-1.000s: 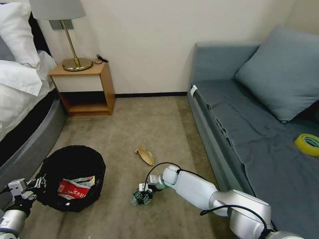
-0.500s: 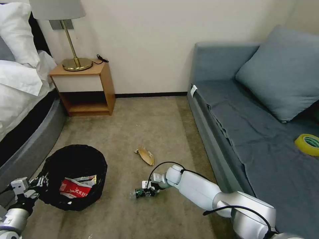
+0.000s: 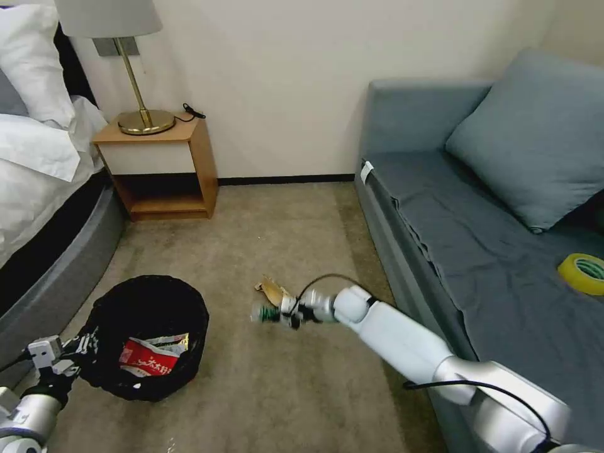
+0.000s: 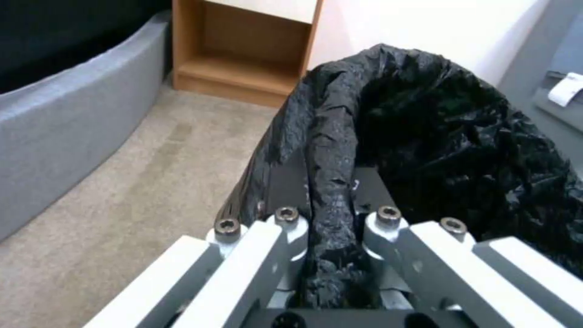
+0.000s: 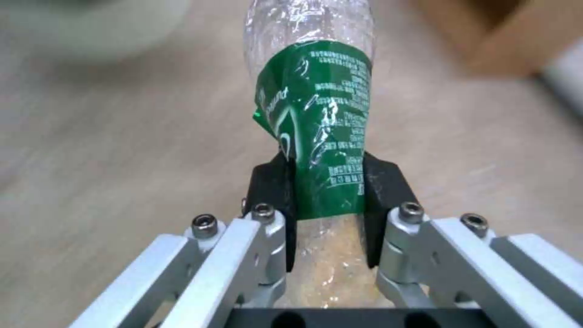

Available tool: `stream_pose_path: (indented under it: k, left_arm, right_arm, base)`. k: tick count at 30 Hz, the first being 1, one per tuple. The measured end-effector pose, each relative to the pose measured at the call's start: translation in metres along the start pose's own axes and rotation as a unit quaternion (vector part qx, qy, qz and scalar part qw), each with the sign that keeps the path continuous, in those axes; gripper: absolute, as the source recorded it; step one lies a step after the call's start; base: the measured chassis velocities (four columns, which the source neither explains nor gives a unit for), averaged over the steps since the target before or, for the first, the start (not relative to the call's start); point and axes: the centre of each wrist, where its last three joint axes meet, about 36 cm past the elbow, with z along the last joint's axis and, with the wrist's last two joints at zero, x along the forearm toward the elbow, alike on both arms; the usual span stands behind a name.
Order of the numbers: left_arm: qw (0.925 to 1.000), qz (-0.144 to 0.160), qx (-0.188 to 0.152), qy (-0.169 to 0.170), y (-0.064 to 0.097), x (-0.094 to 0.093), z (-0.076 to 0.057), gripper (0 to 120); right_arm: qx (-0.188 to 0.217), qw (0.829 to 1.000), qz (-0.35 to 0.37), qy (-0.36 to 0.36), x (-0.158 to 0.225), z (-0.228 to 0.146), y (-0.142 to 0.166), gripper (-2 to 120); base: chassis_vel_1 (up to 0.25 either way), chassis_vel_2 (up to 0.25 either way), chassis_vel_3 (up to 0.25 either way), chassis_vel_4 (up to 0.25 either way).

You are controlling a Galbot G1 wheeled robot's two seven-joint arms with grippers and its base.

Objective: Pick up the trash bin, then pick up the garbage on the floor and place it into the trash bin.

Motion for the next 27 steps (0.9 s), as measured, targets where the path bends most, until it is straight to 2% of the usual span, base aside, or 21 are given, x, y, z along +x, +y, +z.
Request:
stream_pose_path:
  k: [1,2,5,7,9,11,14,15,18,27]
  left_arm:
    - [1.0,0.002,-0.001,0.001,-0.001,-0.001,0.0,6]
    - [1.0,0.002,-0.001,0.001,-0.001,-0.001,0.0,6]
    - [0.9999,0.009,-0.006,0.004,-0.005,-0.003,0.0,6]
    - [0.9999,0.012,-0.007,0.005,-0.007,-0.003,0.0,6]
    - [0.9997,0.022,-0.007,0.006,-0.013,-0.005,0.0,6]
    - [0.9997,0.024,-0.007,0.007,-0.014,-0.005,-0.001,6]
    - [0.9993,0.037,-0.005,0.007,-0.024,-0.005,-0.002,6]
    - [0.9993,0.037,-0.005,0.007,-0.024,-0.005,-0.002,6]
    - [0.9987,0.05,-0.002,0.009,-0.033,-0.002,0.0,6]
    - [0.998,0.061,0.01,0.011,-0.041,0.006,0.002,6]
  right_arm:
    - [-0.001,1.0,0.023,-0.021,0.008,-0.017,-0.005,17]
    - [-0.001,1.0,0.023,-0.021,0.008,-0.017,-0.005,17]
    - [-0.026,0.993,0.071,-0.093,0.028,-0.067,-0.004,17]
    - [-0.035,0.99,0.075,-0.112,0.032,-0.078,-0.001,17]
    - [-0.058,0.983,0.072,-0.158,0.04,-0.106,0.016,17]
    - [-0.061,0.982,0.068,-0.167,0.041,-0.112,0.021,17]
    - [-0.081,0.973,0.034,-0.215,0.042,-0.143,0.061,17]
    - [-0.081,0.973,0.034,-0.215,0.042,-0.143,0.061,17]
    - [-0.095,0.963,-0.005,-0.254,0.034,-0.167,0.107,17]
    - [-0.098,0.959,-0.048,-0.262,0.014,-0.175,0.153,17]
  base:
    - [0.0,0.0,0.0,0.0]
    - [0.0,0.0,0.0,0.0]
    - [0.0,0.0,0.0,0.0]
    - [0.0,0.0,0.0,0.0]
    - [0.0,0.0,0.0,0.0]
    - [0.0,0.0,0.0,0.0]
    - [0.0,0.0,0.0,0.0]
    - [0.0,0.0,0.0,0.0]
    - [0.0,0.0,0.0,0.0]
    - [0.0,0.0,0.0,0.0]
